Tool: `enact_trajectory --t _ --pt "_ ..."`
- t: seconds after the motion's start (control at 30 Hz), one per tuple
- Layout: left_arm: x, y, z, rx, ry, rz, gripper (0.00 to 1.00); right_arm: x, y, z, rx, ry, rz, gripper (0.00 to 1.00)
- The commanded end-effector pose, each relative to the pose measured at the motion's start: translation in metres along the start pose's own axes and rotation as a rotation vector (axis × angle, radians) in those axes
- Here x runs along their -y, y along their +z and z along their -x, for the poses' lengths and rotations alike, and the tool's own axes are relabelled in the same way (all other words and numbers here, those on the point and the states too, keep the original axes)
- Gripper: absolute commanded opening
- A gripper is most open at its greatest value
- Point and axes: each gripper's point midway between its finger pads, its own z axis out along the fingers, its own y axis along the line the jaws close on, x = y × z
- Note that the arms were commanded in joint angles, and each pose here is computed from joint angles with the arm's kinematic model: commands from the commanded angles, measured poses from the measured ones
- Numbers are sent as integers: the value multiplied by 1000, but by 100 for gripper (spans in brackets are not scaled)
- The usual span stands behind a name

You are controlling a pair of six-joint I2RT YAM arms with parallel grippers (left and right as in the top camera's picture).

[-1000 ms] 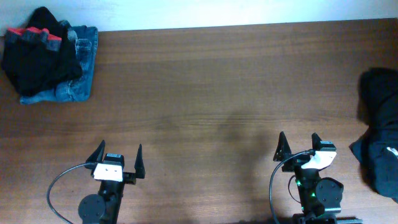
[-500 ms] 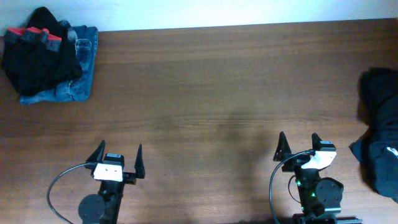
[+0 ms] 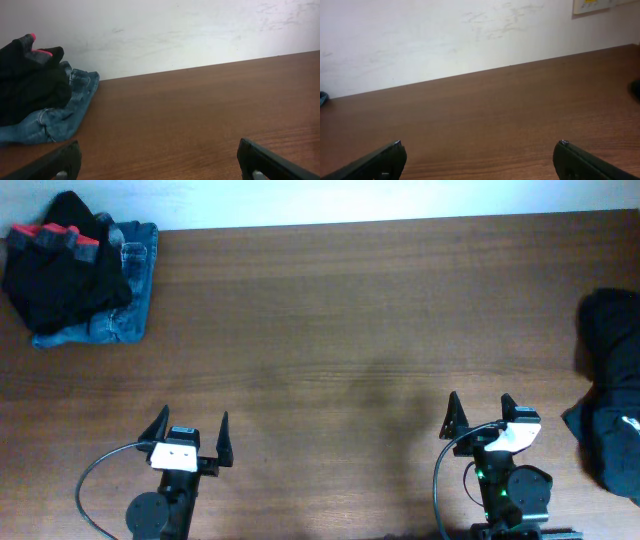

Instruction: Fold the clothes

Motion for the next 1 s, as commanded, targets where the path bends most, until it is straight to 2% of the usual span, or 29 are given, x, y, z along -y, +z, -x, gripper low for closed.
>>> enact_trajectory --t 0.0,0.97 --pt "-2 0 -2 1 13 10 99 1 0 -1 1 -7 -1 99" --pt "-2 0 -2 2 13 10 99 1 0 -1 1 -7 -2 99"
